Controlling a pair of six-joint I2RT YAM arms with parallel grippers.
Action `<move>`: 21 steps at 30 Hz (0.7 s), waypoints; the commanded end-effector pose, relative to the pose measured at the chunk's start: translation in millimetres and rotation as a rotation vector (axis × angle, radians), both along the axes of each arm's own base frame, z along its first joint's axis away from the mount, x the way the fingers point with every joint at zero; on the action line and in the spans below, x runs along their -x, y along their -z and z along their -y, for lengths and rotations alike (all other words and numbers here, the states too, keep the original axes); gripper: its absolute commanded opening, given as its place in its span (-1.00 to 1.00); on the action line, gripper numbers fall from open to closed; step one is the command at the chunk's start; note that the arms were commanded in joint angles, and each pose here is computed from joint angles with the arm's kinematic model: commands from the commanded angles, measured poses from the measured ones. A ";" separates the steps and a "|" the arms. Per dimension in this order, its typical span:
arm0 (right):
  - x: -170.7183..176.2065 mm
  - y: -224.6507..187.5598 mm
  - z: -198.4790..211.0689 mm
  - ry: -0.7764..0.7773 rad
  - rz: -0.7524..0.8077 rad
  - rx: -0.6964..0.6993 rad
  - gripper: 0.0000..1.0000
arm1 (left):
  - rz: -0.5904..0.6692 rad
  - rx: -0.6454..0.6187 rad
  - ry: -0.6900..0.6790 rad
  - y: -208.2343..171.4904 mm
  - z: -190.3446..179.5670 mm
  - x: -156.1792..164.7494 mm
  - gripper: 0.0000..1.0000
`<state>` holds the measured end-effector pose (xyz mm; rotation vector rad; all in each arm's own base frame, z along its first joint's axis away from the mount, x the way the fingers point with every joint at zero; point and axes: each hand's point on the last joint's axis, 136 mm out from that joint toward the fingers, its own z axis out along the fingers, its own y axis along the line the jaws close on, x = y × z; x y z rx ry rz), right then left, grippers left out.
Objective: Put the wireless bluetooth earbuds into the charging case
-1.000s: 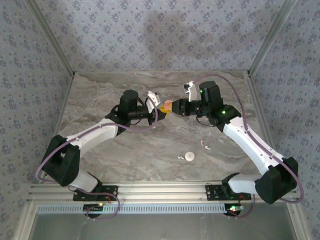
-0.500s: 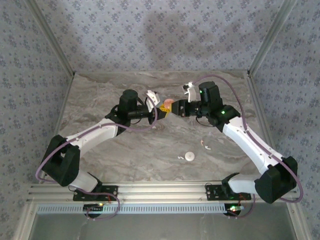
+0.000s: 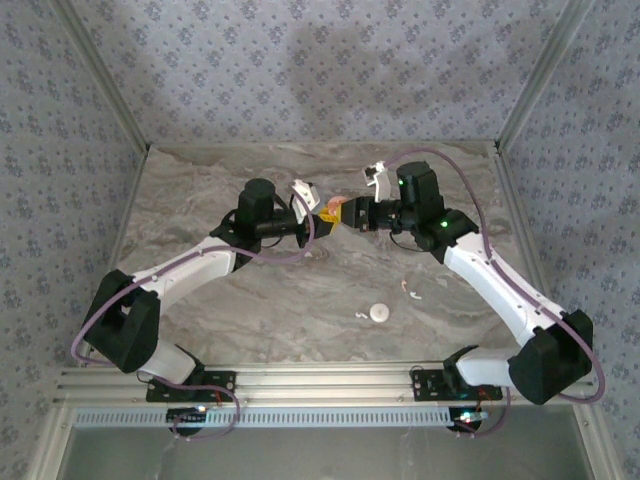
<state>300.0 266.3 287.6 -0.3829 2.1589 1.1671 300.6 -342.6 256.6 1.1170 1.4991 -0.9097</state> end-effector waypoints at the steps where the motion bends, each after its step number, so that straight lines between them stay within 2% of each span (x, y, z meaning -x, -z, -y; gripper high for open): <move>1: 0.5 0.6 -8.1 -0.020 -0.010 -0.013 -0.56 | 0.039 0.046 0.031 -23.3 0.5 7.5 -0.65; 5: -0.6 2.0 -8.3 -0.013 -0.017 -0.006 -0.56 | 0.042 0.046 0.029 -24.0 0.3 7.3 -0.65; 14: 3.2 -1.6 5.7 0.023 -0.009 0.004 -0.37 | 0.043 0.046 0.027 -23.9 -0.1 7.2 -0.65; 21: 6.8 -0.9 6.5 0.008 -0.026 -0.019 -0.37 | 0.043 0.049 0.027 -24.6 -0.2 7.3 -0.65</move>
